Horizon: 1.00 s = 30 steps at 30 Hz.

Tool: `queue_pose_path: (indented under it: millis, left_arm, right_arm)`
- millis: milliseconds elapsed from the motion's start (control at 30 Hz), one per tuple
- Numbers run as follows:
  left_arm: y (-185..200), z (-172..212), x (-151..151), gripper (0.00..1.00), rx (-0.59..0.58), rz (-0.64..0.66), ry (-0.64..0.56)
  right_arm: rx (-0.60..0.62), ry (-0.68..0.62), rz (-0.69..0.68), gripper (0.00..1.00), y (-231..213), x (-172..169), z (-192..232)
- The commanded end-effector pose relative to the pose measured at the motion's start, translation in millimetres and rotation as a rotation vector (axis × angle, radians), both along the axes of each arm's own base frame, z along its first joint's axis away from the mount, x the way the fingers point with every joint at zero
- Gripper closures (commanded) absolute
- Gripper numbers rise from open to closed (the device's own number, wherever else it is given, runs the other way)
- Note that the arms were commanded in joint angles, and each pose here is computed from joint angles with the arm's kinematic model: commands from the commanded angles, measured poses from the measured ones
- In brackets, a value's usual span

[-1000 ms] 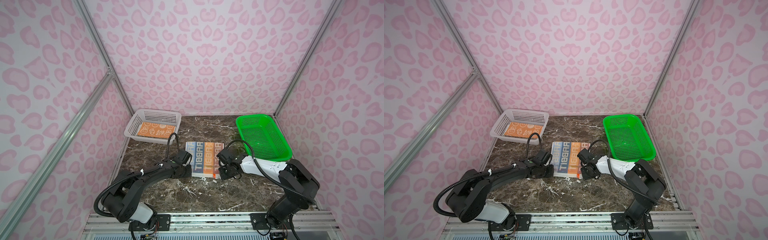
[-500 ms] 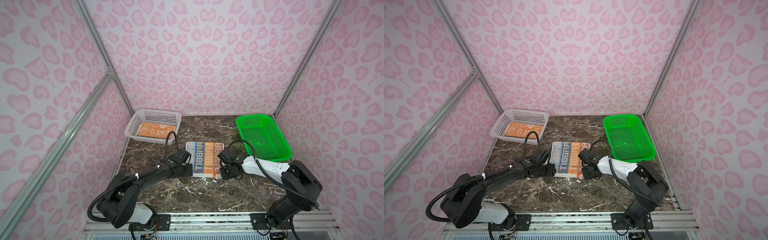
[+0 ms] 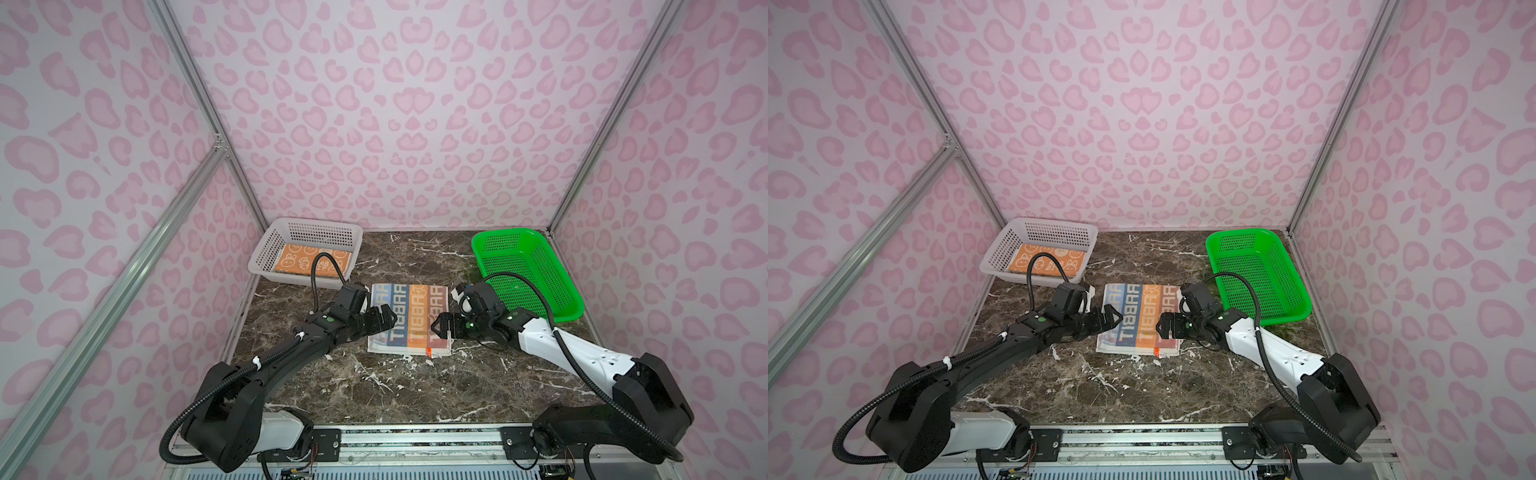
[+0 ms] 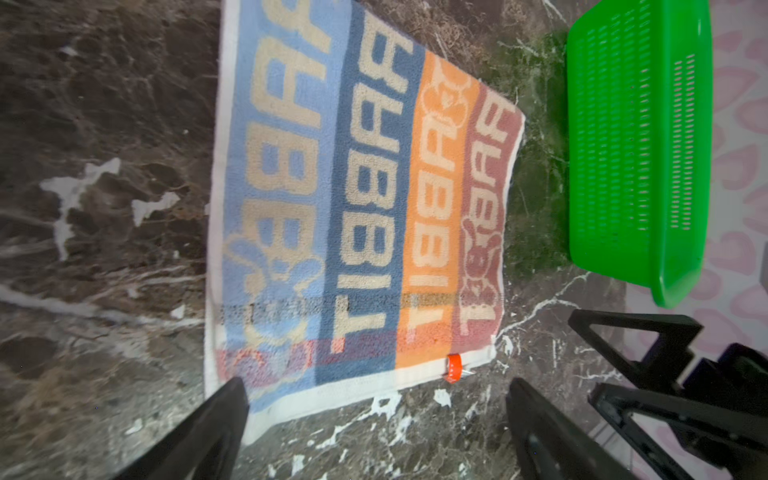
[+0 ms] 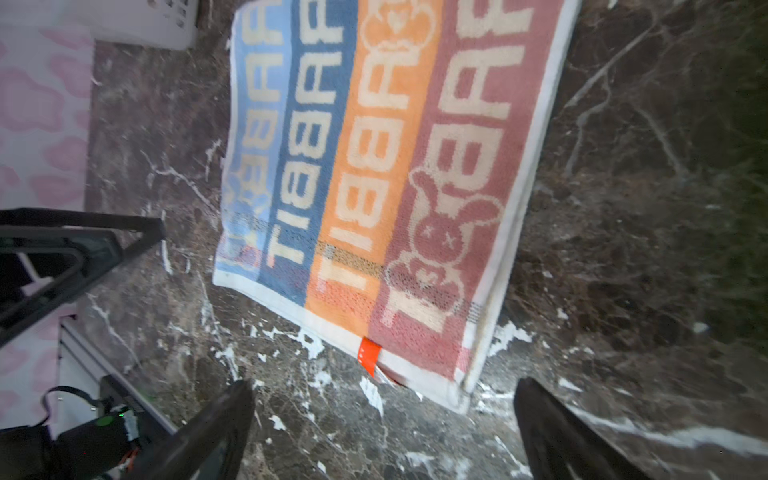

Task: Fold and stack the towels
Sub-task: 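Open both grippers to release the folded towel, then raise both grippers away from the folded towel toward the baskets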

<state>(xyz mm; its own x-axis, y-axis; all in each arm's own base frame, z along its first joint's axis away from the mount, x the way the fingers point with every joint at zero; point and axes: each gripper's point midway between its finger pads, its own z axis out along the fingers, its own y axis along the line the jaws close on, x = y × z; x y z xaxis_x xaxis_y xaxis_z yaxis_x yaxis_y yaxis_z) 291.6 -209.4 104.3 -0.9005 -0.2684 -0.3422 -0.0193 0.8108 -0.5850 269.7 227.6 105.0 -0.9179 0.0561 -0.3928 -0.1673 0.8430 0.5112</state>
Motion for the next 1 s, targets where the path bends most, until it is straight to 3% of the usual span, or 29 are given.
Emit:
queue_pose_path:
  millis: [0, 133, 200, 767, 967]
  left_arm:
    - [-16, 8, 12, 0.02, -0.141, 0.019, -0.011]
    - [-17, -15, 11, 0.02, -0.173, 0.033, 0.044]
    - [-18, -22, 9, 0.02, -0.182, 0.034, 0.059]
    - [6, -62, -17, 0.02, -0.056, 0.042, 0.122]
    - [-5, -37, -10, 0.02, -0.045, -0.062, 0.052]
  right_arm:
    - [0.199, -0.012, 0.002, 0.01, 24, 6, 18]
    - [0.319, 0.016, 0.01, 0.01, 39, 3, 10]
    - [0.323, 0.04, 0.018, 0.01, 42, 0, -1]
    - [0.123, 0.134, 0.002, 0.01, 6, -13, -68]
    - [0.12, 0.106, 0.037, 0.01, 8, -7, -47]
